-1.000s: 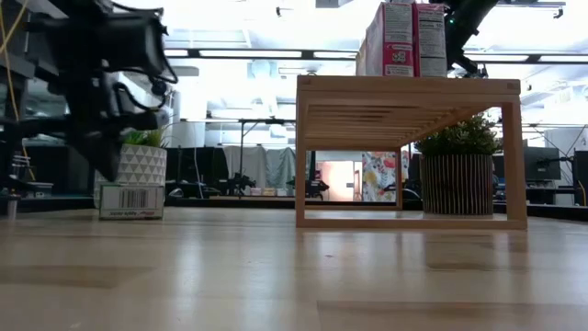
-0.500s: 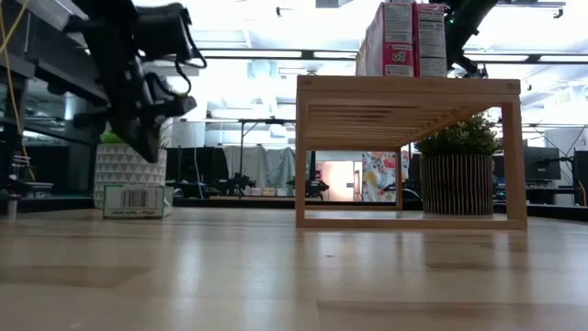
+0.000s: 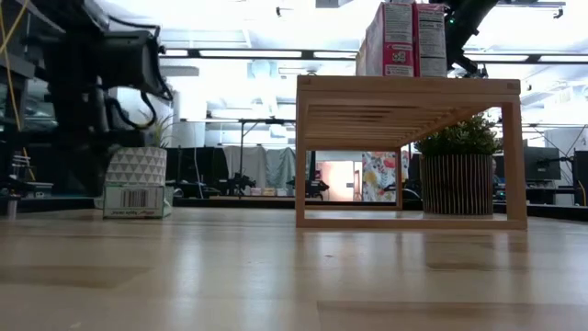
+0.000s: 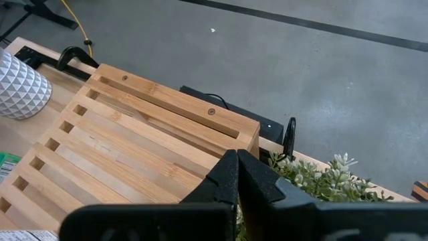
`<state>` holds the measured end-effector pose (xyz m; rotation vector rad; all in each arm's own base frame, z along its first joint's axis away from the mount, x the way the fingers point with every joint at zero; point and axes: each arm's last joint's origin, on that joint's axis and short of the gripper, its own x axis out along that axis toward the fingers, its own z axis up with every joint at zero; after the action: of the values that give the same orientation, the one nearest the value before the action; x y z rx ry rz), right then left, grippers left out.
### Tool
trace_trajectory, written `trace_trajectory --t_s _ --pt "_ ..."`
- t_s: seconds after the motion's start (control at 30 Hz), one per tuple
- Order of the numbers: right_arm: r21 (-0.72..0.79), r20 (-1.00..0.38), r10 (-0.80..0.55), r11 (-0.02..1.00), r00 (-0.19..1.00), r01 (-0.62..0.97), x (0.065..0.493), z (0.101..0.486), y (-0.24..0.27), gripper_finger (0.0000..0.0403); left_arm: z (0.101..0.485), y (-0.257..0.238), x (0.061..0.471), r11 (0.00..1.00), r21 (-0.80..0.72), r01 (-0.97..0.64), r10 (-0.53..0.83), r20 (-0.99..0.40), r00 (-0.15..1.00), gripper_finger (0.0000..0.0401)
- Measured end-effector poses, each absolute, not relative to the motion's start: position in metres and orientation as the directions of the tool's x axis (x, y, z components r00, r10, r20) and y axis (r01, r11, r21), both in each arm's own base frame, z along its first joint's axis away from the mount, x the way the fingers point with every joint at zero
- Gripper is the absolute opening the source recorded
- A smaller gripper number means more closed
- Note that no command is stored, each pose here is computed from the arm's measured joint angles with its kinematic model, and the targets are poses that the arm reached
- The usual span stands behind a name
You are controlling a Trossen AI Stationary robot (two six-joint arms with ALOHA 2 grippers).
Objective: Stack cereal on shelf
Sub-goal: Put the top green cereal box on the shelf
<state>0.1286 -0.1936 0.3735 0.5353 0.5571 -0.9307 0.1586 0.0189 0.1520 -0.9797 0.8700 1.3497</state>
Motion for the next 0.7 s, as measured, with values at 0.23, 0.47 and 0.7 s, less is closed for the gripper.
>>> trace_trajectory --t_s 0.23,0.47,0.7 --pt "0.185 -0.651 -0.588 0.491 0.480 0.851 0.129 0.373 -0.194 0.0000 0.145 0.041 0.165 -0.087 -0.194 -0.977 0.430 -0.892 0.139 0.0000" --pt "0.185 -0.651 -0.588 0.491 0.480 0.851 0.129 0.373 -0.194 0.0000 0.142 0.082 0.185 -0.028 -0.324 -0.946 0.503 -0.822 0.267 0.0000" --pt "0.190 -0.651 -0.587 0.489 0.482 0.851 0.129 0.373 -0.194 0.0000 0.142 0.113 0.204 0.088 -0.328 -0.941 0.471 -0.818 0.329 0.0000"
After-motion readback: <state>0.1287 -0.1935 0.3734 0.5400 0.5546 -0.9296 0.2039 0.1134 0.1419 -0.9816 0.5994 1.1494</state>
